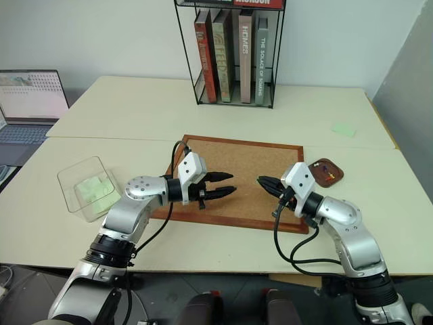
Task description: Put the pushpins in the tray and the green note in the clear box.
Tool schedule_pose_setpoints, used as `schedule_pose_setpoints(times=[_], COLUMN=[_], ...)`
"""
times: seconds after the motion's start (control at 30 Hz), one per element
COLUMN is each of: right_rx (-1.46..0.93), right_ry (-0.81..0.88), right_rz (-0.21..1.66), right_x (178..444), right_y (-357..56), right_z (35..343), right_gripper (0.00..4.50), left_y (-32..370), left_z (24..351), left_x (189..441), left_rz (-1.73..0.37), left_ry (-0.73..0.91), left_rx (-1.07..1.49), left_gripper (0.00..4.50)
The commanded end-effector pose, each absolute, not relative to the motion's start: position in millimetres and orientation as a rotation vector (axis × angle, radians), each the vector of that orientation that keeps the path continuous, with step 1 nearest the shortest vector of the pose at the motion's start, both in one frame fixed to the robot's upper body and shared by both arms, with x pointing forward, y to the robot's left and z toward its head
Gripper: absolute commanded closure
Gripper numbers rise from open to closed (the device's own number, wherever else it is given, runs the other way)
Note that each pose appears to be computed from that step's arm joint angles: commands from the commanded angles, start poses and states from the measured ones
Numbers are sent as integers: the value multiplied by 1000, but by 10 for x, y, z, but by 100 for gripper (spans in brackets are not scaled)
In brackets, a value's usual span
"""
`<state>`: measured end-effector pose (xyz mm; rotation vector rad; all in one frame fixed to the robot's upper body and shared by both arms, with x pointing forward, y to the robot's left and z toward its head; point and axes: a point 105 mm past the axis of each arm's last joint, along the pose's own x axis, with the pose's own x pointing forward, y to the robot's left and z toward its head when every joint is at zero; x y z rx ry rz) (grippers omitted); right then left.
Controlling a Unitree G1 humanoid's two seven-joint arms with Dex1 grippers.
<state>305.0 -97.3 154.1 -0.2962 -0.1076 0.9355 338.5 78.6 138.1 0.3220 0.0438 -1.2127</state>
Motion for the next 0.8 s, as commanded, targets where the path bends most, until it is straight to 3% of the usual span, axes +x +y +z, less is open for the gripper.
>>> schedule_pose_setpoints(times=[0.03,0.1,0.67,0.8], right_rx=[-329,-332,-321,-317], right_ry=[-160,-158,-146,-148], right_rz=[970,981,1008,1008], right_x=[3024,3020,2984,2982], right_y=[-928,-907,-834,-828], right_z=[1714,1730,1781,1792], right_gripper=[450,450,450,450], left_y=[672,611,283,256], left_z=[1533,1525,1398,1384], left_x=[3395,3435,3575,3569], left_rz=[-1251,-1256,-1333,-1354], left_ry=[-37,-52,-54,-60], left_rx=[388,404,378,376], left_gripper=[145,111,111,170])
